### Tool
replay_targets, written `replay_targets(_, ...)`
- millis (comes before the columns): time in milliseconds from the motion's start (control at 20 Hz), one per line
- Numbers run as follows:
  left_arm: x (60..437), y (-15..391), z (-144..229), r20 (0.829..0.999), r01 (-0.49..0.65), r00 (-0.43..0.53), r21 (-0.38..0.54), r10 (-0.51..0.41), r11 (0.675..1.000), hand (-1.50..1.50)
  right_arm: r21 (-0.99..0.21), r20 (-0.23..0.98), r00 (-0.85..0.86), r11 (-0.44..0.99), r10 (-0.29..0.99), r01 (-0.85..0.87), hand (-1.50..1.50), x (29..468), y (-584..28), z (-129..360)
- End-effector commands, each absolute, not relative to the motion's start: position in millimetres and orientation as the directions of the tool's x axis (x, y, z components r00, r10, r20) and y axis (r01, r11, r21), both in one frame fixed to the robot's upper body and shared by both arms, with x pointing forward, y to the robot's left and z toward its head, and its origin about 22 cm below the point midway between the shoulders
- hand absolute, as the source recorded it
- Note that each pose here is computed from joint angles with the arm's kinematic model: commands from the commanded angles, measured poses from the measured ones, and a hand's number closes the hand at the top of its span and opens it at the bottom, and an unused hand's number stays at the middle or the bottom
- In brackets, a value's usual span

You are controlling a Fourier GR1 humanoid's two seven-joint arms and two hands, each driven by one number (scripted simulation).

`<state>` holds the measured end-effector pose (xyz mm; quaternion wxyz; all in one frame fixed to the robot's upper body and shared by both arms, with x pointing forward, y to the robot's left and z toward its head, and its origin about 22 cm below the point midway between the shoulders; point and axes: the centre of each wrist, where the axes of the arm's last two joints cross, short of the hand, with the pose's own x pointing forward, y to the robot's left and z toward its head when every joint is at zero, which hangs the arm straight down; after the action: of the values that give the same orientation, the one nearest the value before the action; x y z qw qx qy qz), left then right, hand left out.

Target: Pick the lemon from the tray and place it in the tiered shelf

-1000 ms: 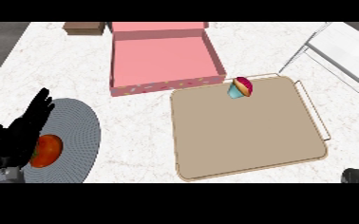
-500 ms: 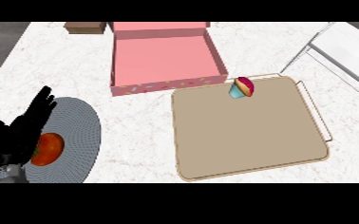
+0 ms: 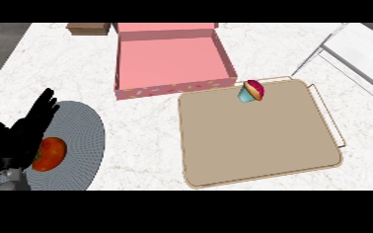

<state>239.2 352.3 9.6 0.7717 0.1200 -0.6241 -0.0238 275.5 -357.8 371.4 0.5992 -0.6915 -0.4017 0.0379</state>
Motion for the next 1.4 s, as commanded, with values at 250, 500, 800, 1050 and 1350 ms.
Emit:
replay_targets(250,232,347,-17,0.954,-0.13,0.252,0.201,-0.164,0.971,0.0,-0.861,0.452,0.702,0.064,0.551,0.505,1.5,297,-418,332)
replay_targets(500,229,348,4,0.956,-0.105,0.234,0.207,-0.178,0.973,0.0,-0.859,0.467,0.745,0.044,0.476,0.51,-1.5,291,-422,311)
replay_targets(800,234,353,-7,0.956,-0.102,0.229,0.213,-0.185,0.972,0.0,-0.841,0.487,0.702,0.062,0.52,0.537,-1.5,302,-432,298)
replay_targets(1050,234,353,0,0.958,-0.115,0.219,0.215,-0.186,0.97,0.0,-0.747,0.62,0.605,0.137,0.5,0.651,-1.5,311,-439,301)
replay_targets(1350,218,350,-8,0.957,-0.108,0.235,0.197,-0.167,0.974,0.0,-0.606,0.774,0.481,0.266,0.412,0.749,-1.5,279,-441,327)
